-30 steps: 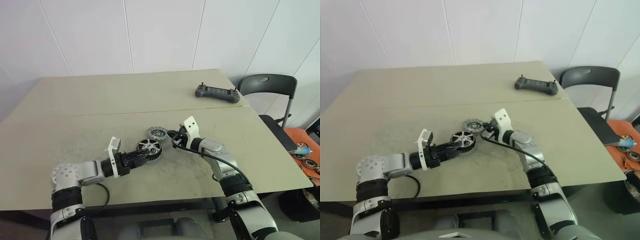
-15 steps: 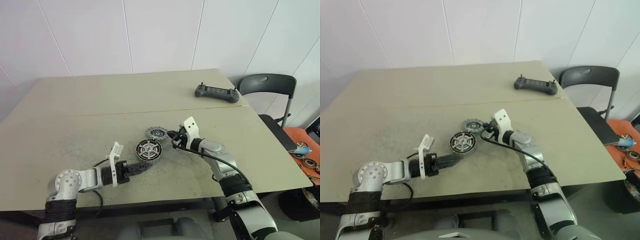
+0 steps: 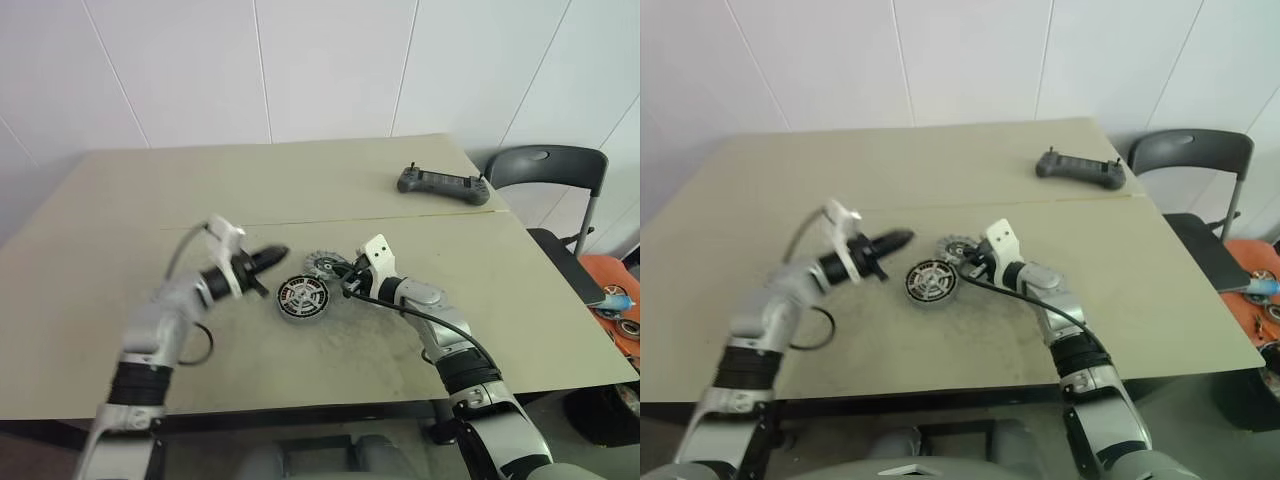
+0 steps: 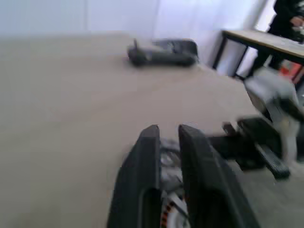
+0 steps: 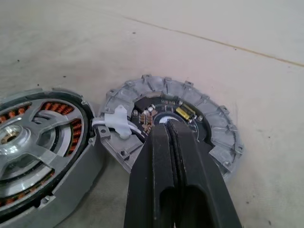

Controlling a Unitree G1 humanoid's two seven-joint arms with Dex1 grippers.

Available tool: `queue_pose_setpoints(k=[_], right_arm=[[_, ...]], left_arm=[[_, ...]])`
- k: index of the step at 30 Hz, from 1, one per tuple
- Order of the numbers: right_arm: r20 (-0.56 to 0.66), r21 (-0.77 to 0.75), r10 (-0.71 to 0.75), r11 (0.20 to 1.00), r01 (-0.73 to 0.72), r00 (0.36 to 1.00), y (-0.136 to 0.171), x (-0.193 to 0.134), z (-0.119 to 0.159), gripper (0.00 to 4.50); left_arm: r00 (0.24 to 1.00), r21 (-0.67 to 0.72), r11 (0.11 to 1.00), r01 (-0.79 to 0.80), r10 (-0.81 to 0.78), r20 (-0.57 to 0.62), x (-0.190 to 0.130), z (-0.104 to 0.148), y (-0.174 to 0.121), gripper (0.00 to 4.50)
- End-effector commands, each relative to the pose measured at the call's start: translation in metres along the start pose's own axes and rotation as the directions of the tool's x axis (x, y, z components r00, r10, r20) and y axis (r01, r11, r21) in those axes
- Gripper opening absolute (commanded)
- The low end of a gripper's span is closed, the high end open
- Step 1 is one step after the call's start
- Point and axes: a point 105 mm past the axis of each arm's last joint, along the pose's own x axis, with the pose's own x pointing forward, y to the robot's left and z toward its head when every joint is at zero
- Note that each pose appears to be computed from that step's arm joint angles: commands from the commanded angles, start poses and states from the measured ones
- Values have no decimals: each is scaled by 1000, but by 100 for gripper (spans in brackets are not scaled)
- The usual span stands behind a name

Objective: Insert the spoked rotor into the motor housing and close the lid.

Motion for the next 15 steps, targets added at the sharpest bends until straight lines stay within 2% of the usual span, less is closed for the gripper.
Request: queue_pose_setpoints(k=[1, 6, 10, 15], right_arm=[[58, -30, -5, 1000, 7, 998, -1, 0, 19, 0], [59, -31, -7, 999, 9, 998, -1, 0, 19, 0], [60, -29, -8, 1000, 9, 998, -1, 0, 19, 0], [61, -26, -7, 1000, 9, 998, -1, 0, 19, 0]], left_arm=[[993, 72, 995, 71, -77, 91, 7, 21, -14, 4], [995, 45, 994, 102, -102, -7, 13, -2, -16, 4], [983, 76, 991, 109, -96, -156, 11, -24, -16, 4], [980, 123, 991, 55, -30, -196, 11, -26, -11, 4]])
